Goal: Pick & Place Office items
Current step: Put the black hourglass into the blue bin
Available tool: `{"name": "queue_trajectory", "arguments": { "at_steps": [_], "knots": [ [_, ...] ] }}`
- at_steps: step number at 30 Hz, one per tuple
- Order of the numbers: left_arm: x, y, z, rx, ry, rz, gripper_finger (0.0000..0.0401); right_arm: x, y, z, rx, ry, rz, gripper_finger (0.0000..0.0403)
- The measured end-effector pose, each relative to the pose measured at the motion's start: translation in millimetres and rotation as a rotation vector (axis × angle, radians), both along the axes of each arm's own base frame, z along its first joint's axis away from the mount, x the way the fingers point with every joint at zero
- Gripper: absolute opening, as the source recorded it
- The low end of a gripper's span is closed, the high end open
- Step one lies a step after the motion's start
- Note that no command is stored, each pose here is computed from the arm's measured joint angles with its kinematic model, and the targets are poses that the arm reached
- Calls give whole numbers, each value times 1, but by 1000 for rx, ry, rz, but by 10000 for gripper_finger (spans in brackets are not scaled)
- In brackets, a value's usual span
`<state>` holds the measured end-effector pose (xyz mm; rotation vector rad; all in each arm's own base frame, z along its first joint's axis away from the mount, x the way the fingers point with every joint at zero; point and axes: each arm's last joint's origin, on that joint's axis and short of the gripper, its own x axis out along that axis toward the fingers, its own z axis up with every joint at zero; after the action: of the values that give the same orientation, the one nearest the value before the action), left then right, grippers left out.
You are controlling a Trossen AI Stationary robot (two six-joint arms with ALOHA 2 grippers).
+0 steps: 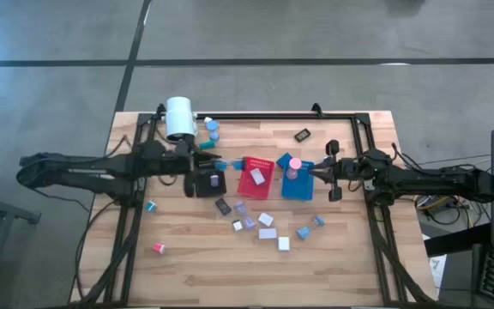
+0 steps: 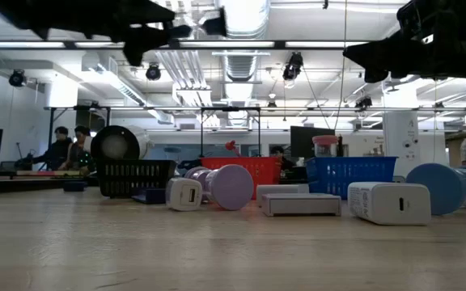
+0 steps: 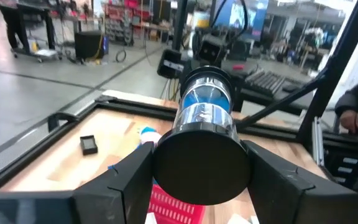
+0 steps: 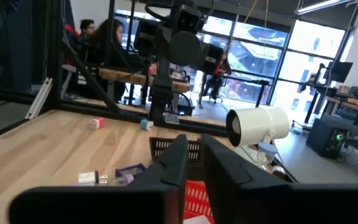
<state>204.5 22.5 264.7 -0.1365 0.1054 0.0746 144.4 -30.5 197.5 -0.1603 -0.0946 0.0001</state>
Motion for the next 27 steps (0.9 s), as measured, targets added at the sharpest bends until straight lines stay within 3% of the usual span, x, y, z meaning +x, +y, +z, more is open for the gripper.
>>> {"name": "queue_trajectory", "arguments": {
  "at_steps": [6,15,27],
  "knots": [
    [46,4,2,-13,69,-36,214,2,4,0,-36,-7,31,140],
    [104,9,10,-40,96,-97,214,2,11,5,-193,-61,52,266],
    [157,13,14,-52,95,-140,214,2,11,8,-197,-91,47,340]
  ]
}}
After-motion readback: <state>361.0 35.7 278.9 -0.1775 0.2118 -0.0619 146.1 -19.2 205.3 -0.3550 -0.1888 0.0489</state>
